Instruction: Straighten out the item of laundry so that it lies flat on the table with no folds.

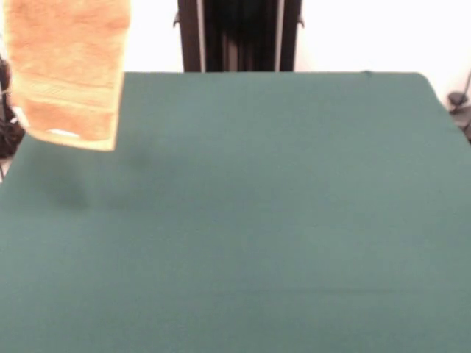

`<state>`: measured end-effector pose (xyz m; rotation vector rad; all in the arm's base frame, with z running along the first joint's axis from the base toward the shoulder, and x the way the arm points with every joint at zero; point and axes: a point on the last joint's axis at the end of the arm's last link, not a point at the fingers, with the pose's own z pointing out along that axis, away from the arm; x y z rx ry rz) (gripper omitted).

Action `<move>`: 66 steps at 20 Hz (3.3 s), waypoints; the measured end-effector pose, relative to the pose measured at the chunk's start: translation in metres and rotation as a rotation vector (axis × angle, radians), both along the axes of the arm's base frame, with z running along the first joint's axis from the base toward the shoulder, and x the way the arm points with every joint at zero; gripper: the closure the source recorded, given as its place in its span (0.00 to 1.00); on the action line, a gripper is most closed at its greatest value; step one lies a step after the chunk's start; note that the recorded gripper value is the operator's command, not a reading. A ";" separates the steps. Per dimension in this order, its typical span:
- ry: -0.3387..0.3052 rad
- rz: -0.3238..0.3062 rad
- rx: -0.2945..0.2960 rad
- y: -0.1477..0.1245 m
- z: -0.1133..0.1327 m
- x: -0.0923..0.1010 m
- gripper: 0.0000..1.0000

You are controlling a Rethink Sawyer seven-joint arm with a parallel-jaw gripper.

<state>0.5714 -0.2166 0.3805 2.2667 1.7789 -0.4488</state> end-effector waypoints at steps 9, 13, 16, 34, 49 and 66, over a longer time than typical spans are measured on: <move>0.026 0.086 -0.006 0.031 -0.028 -0.004 1.00; 0.033 0.121 0.001 0.050 -0.044 -0.005 1.00; 0.027 0.132 0.001 0.054 -0.055 -0.010 1.00; -0.013 0.144 -0.028 0.044 -0.079 -0.017 1.00; 0.051 0.233 -0.014 0.093 -0.137 -0.011 1.00; 0.088 0.266 0.013 0.173 -0.184 -0.011 1.00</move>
